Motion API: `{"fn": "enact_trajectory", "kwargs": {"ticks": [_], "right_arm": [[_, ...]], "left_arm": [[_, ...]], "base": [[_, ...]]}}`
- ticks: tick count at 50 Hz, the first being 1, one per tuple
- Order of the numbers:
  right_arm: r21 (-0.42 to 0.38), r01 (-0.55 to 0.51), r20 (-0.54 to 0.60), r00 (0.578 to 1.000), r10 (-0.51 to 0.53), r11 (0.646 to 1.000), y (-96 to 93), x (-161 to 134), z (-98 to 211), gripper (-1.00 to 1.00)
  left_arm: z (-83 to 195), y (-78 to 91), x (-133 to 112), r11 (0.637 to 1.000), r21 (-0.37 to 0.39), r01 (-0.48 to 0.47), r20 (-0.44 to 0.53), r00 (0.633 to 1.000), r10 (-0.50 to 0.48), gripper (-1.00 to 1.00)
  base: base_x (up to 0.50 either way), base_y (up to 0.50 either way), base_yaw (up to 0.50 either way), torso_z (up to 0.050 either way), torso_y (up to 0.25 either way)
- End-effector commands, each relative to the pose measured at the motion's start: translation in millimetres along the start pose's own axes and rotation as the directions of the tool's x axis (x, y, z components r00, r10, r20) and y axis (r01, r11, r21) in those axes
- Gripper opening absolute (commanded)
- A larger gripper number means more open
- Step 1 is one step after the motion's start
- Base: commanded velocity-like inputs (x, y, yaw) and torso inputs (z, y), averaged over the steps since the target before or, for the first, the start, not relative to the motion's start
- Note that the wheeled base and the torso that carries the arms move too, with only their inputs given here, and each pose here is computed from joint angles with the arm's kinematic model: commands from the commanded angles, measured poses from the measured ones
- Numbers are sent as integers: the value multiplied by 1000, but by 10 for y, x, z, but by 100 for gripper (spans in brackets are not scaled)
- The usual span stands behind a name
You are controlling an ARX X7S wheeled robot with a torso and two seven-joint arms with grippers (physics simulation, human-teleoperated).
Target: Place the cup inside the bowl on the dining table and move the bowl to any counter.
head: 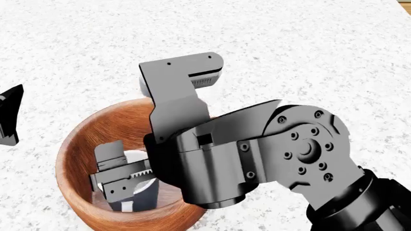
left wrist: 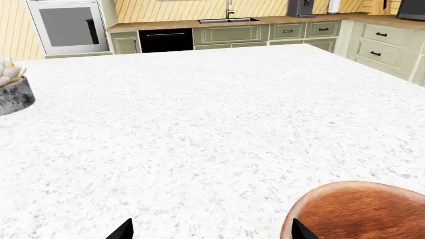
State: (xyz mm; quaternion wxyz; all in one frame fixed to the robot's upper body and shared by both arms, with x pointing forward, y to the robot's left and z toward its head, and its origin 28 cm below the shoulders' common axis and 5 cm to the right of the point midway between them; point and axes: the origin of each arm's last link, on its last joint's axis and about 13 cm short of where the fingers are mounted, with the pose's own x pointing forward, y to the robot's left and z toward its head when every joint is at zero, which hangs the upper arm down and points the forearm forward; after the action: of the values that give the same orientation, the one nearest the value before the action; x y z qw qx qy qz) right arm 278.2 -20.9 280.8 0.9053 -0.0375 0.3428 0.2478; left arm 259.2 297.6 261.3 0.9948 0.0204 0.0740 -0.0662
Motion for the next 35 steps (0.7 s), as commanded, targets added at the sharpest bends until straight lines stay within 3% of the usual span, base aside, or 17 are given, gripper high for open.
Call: {"fn": "enact_trajectory", "kwargs": {"ticks": [1, 6, 10, 12, 14, 15, 19, 22, 24, 25, 35], "right_arm": [[-3, 18, 114, 993, -18, 1000, -32, -265, 253, 100], [-18, 43, 204, 978, -38, 999, -96, -427, 397, 100], [24, 88, 249, 964, -91, 996, -235, -417, 399, 100], [3, 111, 338, 935, -105, 994, -306, -415, 396, 100], [-14, 138, 329, 936, -125, 990, -395, -389, 349, 100], [-33, 85, 284, 956, -72, 996, -433, -391, 304, 100], [87, 166, 248, 951, -182, 982, -640, -400, 230, 100], [148, 158, 230, 955, -189, 976, -715, -419, 172, 100], [136, 164, 216, 958, -190, 977, -730, -396, 110, 100], [177, 156, 194, 962, -190, 972, -745, -371, 78, 100], [255, 98, 144, 980, -138, 962, -792, -123, -4, 100]], "left_arm": [[-5, 2, 7, 1000, -2, 3, -2, 1000, -3, 100], [-1, 0, 1, 1000, -1, 3, -1, 1000, -3, 100], [2, 0, 3, 1000, -1, 2, 0, 1000, -2, 100], [5, -3, 3, 1000, -1, 2, 0, 1000, -2, 100], [12, -12, 3, 1000, 1, 2, 1, 1000, -2, 100], [16, -12, 3, 1000, 1, 3, 2, 1000, -3, 100], [6, -7, -3, 1000, -1, 1, 0, 1000, -1, 100], [-8, -10, 2, 1000, -3, 4, 0, 1000, -4, 100], [-10, -15, 4, 1000, -4, 7, -1, 1000, -7, 100], [-7, -16, 0, 1000, -3, 9, -1, 1000, -9, 100], [-22, -18, -21, 1000, -3, 8, 1, 1000, -8, 100]], "base": [[0, 0, 0, 0, 0], [0, 0, 0, 0, 0], [0, 0, 0, 0, 0], [0, 0, 0, 0, 0], [0, 0, 0, 0, 0], [0, 0, 0, 0, 0], [0, 0, 0, 0, 0], [0, 0, 0, 0, 0], [0, 0, 0, 0, 0], [0, 0, 0, 0, 0], [0, 0, 0, 0, 0]]}}
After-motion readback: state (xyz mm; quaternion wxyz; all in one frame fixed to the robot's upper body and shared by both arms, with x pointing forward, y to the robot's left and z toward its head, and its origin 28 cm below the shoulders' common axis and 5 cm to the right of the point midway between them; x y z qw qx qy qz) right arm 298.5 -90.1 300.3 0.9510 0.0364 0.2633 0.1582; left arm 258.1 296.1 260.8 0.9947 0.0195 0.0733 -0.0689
